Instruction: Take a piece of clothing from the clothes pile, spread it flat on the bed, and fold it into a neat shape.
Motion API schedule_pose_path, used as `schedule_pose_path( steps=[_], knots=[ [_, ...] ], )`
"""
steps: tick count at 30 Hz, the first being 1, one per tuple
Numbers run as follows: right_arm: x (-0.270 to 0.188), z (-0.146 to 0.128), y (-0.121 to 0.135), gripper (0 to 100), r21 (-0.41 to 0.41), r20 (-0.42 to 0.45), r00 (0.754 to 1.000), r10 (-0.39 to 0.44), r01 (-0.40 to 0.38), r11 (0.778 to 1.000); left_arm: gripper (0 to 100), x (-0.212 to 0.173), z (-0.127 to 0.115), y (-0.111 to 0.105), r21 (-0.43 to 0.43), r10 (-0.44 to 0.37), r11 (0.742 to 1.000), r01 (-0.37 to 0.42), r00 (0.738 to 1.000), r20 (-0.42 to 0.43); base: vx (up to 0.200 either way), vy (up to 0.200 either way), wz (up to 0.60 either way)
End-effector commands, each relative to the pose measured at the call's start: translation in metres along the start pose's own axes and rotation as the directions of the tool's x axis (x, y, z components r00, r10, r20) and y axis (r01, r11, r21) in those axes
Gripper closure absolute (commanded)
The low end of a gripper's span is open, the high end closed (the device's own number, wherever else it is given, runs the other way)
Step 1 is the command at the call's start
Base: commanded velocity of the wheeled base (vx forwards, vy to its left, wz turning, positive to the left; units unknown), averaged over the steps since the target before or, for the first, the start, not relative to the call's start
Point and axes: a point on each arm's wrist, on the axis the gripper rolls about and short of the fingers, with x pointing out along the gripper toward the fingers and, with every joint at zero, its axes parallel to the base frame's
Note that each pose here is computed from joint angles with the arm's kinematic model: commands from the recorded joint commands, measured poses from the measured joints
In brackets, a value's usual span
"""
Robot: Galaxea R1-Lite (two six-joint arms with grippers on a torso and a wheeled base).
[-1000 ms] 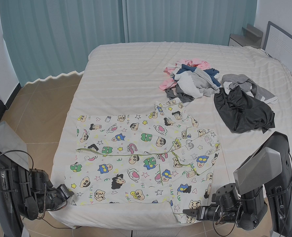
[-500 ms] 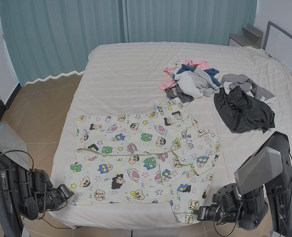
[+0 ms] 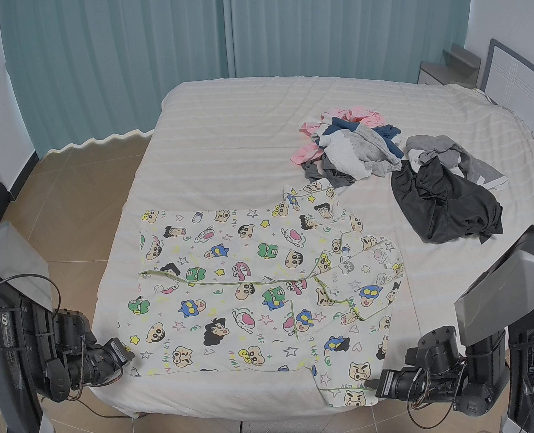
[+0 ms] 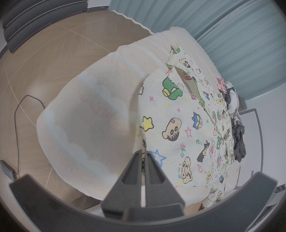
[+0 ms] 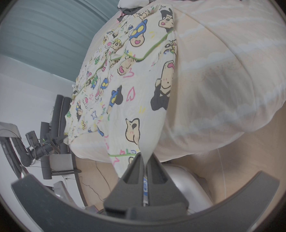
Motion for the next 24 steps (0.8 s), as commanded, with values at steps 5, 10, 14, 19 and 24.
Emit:
schedule_pose_path(
  steps=[5, 10, 14, 19, 24],
  knots=[
    [-0.013, 0.004, 0.004, 100, 0.047, 0.017, 0.999, 0.03, -0.031, 0.998, 100, -0.024, 0.001, 0.001, 0.036, 0.052, 0.998, -0.05, 0.998, -0.034, 0.0, 0.0, 0.0],
    [-0.014, 0.004, 0.004, 100, 0.06, 0.016, 0.999, 0.031, -0.032, 0.998, 100, -0.033, -0.001, -0.001, 0.058, 0.069, 0.996, -0.065, 0.996, -0.063, 0.0, 0.0, 0.0],
    [-0.016, 0.005, 0.006, 100, 0.058, 0.026, 0.999, 0.038, -0.04, 0.998, 100, -0.033, 0.001, 0.001, 0.054, 0.074, 0.996, -0.071, 0.996, -0.054, 0.0, 0.0, 0.0],
    [-0.017, 0.004, 0.006, 100, 0.06, 0.016, 1.0, 0.026, -0.027, 0.998, 100, -0.032, 0.003, 0.002, 0.049, 0.07, 0.996, -0.068, 0.997, -0.044, 0.0, 0.0, 0.0],
    [-0.022, 0.006, 0.008, 100, 0.062, 0.02, 0.999, 0.027, -0.028, 0.998, 100, -0.032, 0.002, 0.005, 0.078, 0.09, 0.993, -0.085, 0.994, -0.061, 0.0, 0.0, 0.0]
  ],
)
